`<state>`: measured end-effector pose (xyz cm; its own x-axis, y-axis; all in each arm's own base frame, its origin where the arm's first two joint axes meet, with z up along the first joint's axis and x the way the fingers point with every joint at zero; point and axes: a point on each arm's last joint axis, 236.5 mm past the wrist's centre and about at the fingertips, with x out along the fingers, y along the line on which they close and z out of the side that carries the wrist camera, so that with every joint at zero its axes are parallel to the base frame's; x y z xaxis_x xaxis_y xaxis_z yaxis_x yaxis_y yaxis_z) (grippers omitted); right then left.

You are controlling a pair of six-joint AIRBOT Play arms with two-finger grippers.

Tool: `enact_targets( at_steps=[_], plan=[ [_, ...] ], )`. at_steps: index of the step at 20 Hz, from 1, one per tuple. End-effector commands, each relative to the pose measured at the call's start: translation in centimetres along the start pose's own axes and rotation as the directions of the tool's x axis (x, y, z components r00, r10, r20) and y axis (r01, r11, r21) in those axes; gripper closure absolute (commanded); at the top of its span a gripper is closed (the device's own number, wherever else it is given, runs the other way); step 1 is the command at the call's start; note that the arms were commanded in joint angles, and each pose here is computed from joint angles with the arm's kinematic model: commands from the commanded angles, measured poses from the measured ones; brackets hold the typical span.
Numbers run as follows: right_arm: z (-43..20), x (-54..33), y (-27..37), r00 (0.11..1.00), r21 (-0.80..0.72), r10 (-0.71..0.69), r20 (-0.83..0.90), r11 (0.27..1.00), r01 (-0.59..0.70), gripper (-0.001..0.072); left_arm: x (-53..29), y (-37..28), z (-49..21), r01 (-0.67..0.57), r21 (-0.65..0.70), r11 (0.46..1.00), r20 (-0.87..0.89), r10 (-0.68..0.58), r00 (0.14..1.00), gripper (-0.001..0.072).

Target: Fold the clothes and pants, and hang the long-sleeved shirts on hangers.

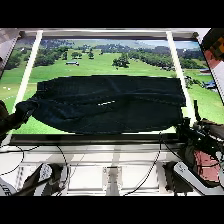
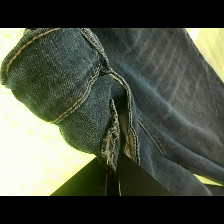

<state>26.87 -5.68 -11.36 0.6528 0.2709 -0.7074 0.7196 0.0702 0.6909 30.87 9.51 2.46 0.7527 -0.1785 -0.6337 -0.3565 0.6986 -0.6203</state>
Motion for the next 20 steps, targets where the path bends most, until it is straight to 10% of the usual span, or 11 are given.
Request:
enact_targets(
  at_steps=[1,5,10,20],
  plan=[
    [-1.6,-0.7,3.0,0.995,-0.019,0.090,-0.035,0.996,-0.091,0.0698,-0.3,-0.3,0.4,0.000,0.014,1.000,0.008,0.000,1.000,0.0672],
    [-2.6,-5.4,8.1,0.994,-0.172,0.095,-0.053,0.980,-0.103,0.0698,-2.2,-3.4,1.9,0.054,0.087,0.995,-0.005,-0.054,0.999,0.0673],
    [2.4,-15.6,12.5,0.967,-0.437,-0.136,0.217,0.872,0.221,0.0697,-4.4,-5.9,4.5,0.060,0.114,0.992,0.021,-0.062,0.998,0.0673],
    [8.1,-12.0,22.4,0.988,-0.529,-0.071,0.140,0.838,0.136,0.0697,-0.3,-7.2,5.1,0.125,-0.014,0.992,-0.058,-0.125,0.990,0.0673]
  ],
)
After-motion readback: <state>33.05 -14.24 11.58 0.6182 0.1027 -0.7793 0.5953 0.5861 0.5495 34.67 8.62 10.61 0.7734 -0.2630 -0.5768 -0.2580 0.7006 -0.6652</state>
